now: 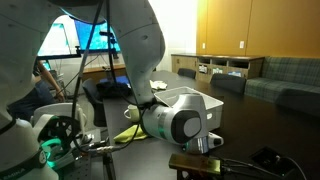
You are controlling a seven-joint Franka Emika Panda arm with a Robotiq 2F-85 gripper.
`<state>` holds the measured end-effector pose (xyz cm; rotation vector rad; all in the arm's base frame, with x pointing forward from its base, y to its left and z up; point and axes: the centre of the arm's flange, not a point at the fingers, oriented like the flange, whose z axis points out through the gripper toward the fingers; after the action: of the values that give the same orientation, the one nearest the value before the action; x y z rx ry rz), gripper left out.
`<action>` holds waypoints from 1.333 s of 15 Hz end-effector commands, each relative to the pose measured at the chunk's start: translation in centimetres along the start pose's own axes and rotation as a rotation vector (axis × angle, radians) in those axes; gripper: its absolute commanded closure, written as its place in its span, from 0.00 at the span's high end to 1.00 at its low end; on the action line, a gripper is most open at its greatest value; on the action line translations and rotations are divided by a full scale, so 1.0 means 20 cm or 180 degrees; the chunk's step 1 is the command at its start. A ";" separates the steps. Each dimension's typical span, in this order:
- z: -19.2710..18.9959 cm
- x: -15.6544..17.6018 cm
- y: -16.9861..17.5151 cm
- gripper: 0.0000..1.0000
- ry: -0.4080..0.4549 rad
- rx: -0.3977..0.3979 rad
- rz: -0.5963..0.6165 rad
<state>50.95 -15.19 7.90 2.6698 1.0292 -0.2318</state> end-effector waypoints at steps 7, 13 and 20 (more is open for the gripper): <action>0.09 -0.03 0.06 1.00 0.0250 -0.0312 0.0241; 0.09 -0.02 0.10 1.00 0.0357 -0.0447 0.0177; 0.11 0.03 0.12 1.00 0.0411 -0.0457 0.0003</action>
<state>52.14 -17.08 7.00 2.6134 0.9895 -0.0294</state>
